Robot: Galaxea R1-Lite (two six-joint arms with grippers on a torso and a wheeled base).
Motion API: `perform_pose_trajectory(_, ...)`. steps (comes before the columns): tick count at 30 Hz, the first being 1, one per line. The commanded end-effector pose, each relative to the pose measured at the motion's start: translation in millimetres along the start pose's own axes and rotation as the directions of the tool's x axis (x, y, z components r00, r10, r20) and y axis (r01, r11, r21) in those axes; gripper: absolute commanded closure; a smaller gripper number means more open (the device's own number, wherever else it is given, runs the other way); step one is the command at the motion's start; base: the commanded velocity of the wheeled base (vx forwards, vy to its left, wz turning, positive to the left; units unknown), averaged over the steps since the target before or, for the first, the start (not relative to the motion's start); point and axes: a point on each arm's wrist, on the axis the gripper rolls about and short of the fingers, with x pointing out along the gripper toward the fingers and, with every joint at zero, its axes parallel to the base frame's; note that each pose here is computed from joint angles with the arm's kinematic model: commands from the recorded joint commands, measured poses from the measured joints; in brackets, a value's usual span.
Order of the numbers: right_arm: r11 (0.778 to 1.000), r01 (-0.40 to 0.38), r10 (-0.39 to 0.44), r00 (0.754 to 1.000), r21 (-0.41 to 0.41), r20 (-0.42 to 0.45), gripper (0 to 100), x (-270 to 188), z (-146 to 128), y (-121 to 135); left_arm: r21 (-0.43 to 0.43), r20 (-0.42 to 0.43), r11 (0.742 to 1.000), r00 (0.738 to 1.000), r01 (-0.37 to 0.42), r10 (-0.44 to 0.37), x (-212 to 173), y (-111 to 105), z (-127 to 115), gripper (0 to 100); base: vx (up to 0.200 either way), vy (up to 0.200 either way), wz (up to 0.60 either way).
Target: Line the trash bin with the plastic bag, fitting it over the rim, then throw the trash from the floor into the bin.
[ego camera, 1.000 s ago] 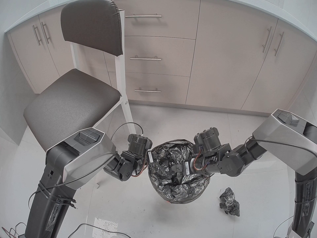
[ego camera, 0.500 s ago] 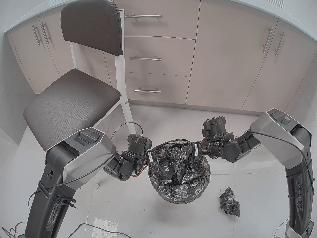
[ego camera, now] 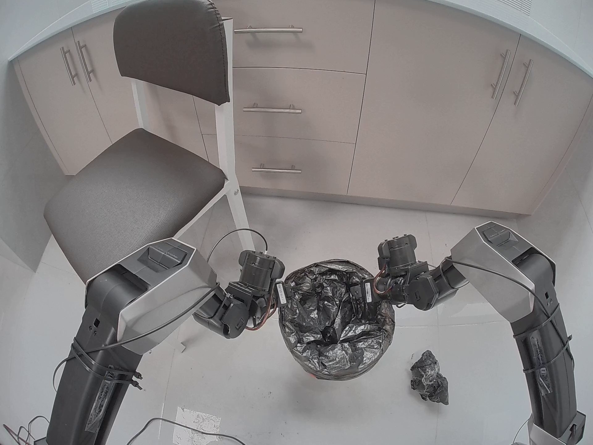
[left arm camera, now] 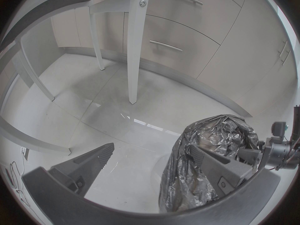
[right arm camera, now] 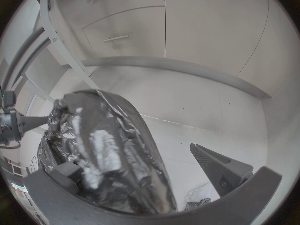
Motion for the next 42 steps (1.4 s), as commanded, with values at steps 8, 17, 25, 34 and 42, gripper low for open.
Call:
perform_pose_trajectory(8, 1.000, 0.006, -0.006, 0.998, -0.004, -0.062, 0, 11.8, -4.0, -0.3, 0.000, 0.001, 1.000, 1.000, 0.000, 0.000, -0.1, -0.2, 0.1, 0, 0.000, 0.000, 0.00)
perform_pose_trajectory(17, 1.000, -0.018, 0.018, 1.000, 0.013, 0.011, 0, -32.1, 31.9, 1.3, 0.000, 0.001, 1.000, 1.000, 0.000, 0.000, -0.1, -0.2, 0.1, 0, 0.000, 0.000, 0.00)
perform_pose_trajectory(25, 0.998, -0.046, 0.044, 0.998, 0.048, 0.049, 0, -53.8, 48.3, -3.7, -0.001, 0.003, 1.000, 1.000, 0.002, -0.002, -0.1, -0.4, 0.4, 0, 0.000, 0.000, 0.00)
perform_pose_trajectory(34, 0.998, -0.035, 0.033, 0.998, 0.052, 0.045, 0, -36.7, 35.5, -6.5, -0.003, 0.003, 1.000, 1.000, 0.002, -0.002, -0.1, -0.4, 0.4, 0, 0.000, 0.000, 0.00)
perform_pose_trajectory(42, 0.998, -0.051, 0.050, 0.999, 0.037, 0.020, 0, -38.7, 27.9, 0.7, -0.003, 0.003, 1.000, 1.000, 0.002, -0.002, -0.1, -0.4, 0.4, 0, 0.000, 0.000, 0.00)
